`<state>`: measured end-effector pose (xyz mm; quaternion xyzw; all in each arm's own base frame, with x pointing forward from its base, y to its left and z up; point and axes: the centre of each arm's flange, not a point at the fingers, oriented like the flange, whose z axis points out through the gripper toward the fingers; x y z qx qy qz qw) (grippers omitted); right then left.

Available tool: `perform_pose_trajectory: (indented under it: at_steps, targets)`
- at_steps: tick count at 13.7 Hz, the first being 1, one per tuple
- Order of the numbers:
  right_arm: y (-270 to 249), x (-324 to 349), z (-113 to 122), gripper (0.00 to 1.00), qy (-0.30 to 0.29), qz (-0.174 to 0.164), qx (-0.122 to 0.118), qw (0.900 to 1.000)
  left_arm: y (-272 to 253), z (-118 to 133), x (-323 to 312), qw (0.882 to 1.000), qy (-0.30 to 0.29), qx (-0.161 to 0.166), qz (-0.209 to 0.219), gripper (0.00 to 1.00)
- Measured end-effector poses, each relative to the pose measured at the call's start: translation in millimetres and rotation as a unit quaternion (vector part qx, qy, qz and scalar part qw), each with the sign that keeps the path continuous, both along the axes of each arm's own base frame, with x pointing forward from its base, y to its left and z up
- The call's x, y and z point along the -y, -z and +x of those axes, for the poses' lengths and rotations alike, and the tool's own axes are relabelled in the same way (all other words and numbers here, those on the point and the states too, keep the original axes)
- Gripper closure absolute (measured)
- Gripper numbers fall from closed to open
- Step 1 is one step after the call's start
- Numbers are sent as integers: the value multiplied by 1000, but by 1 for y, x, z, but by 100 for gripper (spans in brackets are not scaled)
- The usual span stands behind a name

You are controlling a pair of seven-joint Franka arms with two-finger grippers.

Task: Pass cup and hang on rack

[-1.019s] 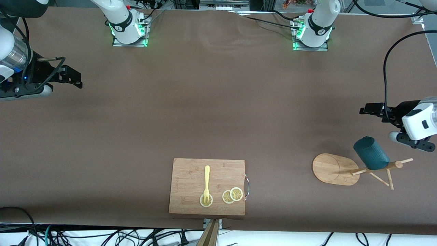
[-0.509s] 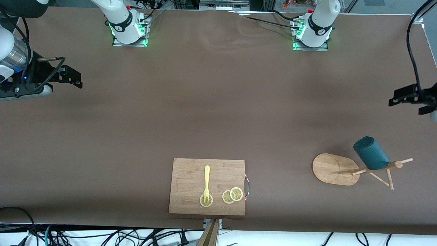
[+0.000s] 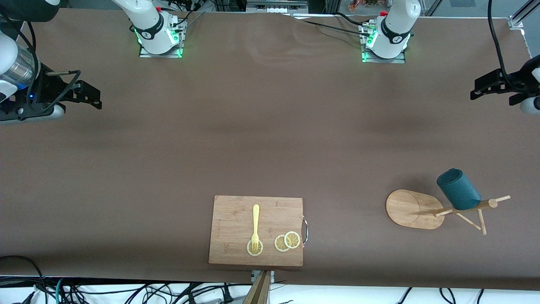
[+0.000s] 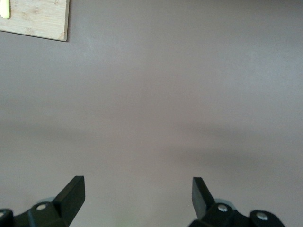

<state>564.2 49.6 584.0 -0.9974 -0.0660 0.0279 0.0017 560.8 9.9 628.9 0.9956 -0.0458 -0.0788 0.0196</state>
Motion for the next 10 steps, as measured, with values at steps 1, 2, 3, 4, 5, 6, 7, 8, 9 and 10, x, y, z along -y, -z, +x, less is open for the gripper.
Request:
perform_pose_trajectory:
  at_steps: [1,2,3,4,5,6,7,8,9,10]
  targets:
    - [0,0,0,0,0,0,0,1000,3,-1,4,1000,-4,1,-2,0]
    - [0,0,0,0,0,0,0,1000,5,-1,6,1000,-6,3,-2,0]
    - [0,0,0,0,0,0,0,1000,7,-1,7,1000,-7,3,-2,0]
    - [0,0,0,0,0,0,0,1000,10,0,8,1000,-7,2,-2,0]
    - [0,0,0,0,0,0,0,1000,11,1,8,1000,-7,2,-2,0]
    - [0,0,0,0,0,0,0,1000,12,2,9,1000,-6,1,-2,0]
    - [0,0,0,0,0,0,0,1000,13,2,11,1000,-5,0,-2,0]
    - [0,0,0,0,0,0,0,1000,14,3,13,1000,-3,-1,-2,0]
    - [0,0,0,0,0,0,0,1000,15,4,15,1000,-1,-2,-2,0]
    - [0,0,0,0,0,0,0,1000,16,4,17,1000,1,-2,-2,0]
